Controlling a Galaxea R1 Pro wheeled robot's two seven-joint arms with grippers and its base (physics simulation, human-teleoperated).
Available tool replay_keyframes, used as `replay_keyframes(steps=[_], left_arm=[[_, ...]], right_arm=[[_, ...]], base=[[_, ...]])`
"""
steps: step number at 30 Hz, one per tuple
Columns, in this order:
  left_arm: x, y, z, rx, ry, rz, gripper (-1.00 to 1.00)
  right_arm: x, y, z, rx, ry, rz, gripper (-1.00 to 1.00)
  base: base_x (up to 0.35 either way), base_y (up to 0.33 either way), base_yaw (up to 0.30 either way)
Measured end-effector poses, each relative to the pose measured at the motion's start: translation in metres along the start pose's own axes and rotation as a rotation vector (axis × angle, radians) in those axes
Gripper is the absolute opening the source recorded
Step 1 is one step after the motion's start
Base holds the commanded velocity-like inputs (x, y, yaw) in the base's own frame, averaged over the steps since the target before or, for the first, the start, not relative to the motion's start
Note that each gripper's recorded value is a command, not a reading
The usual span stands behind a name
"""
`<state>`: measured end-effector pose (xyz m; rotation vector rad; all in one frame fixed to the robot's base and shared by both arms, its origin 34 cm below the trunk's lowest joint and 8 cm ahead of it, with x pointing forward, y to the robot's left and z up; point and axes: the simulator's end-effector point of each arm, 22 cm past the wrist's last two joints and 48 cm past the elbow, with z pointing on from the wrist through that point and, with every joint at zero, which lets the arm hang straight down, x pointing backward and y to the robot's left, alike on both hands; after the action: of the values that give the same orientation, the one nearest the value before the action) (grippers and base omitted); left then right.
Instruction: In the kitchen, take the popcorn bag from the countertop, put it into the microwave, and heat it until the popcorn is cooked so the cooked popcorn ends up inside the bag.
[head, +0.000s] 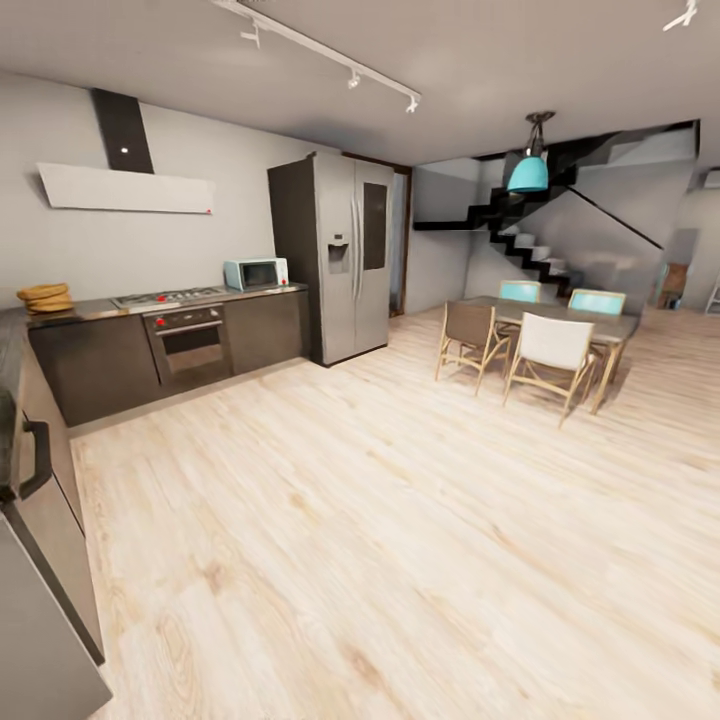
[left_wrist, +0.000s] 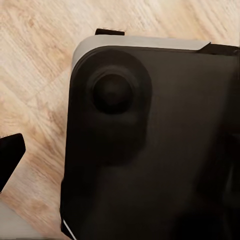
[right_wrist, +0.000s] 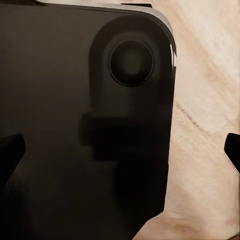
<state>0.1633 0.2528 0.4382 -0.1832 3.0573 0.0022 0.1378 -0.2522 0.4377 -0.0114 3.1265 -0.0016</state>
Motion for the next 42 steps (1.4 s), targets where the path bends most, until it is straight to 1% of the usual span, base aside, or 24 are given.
replay_keyframes(steps=[6, 17, 42], left_arm=[[0.0006, 0.0014, 0.0, -0.002, 0.002, 0.001, 1.0], [0.0008, 0.0024, -0.0001, -0.003, 0.002, 0.0, 1.0], [0.0021, 0.0025, -0.0001, -0.003, 0.009, 0.001, 1.0]], right_arm=[[0.0002, 0.0009, 0.0, -0.001, 0.001, 0.003, 1.0], [0.0014, 0.0, -0.0001, 0.0, 0.004, 0.0, 1.0], [0.0008, -0.0031, -0.0001, 0.005, 0.001, 0.005, 1.0]], base=[[0.041, 0.0, 0.058], [0.237, 0.0, 0.001], [0.319, 0.0, 0.0]])
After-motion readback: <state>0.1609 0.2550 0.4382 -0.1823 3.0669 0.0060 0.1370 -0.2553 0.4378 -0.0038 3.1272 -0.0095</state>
